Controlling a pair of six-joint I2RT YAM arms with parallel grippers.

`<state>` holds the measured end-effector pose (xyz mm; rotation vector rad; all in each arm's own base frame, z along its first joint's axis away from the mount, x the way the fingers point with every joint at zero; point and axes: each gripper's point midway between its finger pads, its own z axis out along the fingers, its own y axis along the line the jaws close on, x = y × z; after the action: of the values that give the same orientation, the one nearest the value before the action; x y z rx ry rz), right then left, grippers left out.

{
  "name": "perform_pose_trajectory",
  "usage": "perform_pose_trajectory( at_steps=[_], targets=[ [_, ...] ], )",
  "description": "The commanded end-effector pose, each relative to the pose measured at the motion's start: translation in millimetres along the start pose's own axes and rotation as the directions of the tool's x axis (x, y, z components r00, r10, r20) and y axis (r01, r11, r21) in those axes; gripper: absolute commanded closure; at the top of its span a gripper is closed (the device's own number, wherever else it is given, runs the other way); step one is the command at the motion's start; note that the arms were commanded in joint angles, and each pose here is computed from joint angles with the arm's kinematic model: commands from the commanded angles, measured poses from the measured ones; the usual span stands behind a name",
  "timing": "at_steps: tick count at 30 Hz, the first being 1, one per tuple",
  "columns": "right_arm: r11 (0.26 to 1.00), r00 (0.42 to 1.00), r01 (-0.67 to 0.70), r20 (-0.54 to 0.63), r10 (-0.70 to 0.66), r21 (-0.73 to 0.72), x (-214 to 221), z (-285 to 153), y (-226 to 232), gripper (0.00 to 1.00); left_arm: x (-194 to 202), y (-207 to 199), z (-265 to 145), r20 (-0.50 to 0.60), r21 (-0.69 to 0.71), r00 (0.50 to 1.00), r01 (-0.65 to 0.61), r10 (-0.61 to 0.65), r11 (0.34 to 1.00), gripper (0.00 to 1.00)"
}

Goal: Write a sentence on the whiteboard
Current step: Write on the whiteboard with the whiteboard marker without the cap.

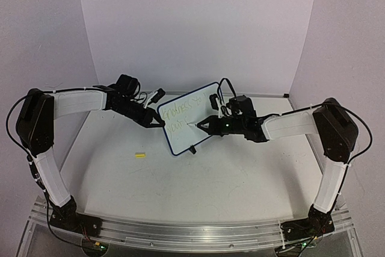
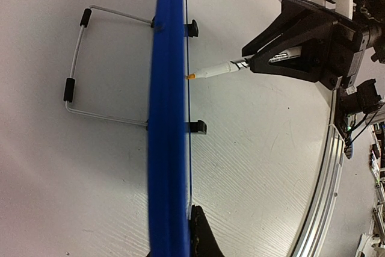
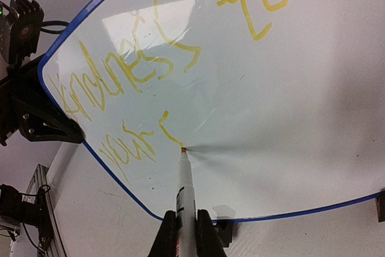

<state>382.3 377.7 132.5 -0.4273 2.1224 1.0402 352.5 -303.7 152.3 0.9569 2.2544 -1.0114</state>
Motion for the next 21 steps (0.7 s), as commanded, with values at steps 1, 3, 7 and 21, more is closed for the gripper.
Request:
perform_pose_trajectory(
  at_steps=[1, 3, 7, 21],
  targets=[
    [0.999, 0.999, 0.037, -0.012, -0.037, -0.003, 1, 3, 8, 1.00, -18, -4, -5, 0.028, -0.003, 0.998, -0.048, 0.048, 0.999, 1.00],
    [0.999, 0.999, 0.042, -0.012, -0.042, -0.007, 1, 4, 11, 1.00, -18, -4, -5, 0.028, -0.003, 0.998, -0.048, 0.048, 0.999, 1.00],
    [0.999, 0.999, 0.047, -0.004, -0.047, -0.015, -3, 5, 14, 1.00, -18, -5, -5, 0.029, -0.003, 0.998, -0.049, 0.049, 0.999, 1.00],
    [0.994, 0.990, 0.056, 0.134, -0.042, -0.095, -36, -28, 46, 1.00, -19, -5, -6, 0.030, -0.005, 0.998, -0.050, 0.050, 0.999, 1.00]
  ],
)
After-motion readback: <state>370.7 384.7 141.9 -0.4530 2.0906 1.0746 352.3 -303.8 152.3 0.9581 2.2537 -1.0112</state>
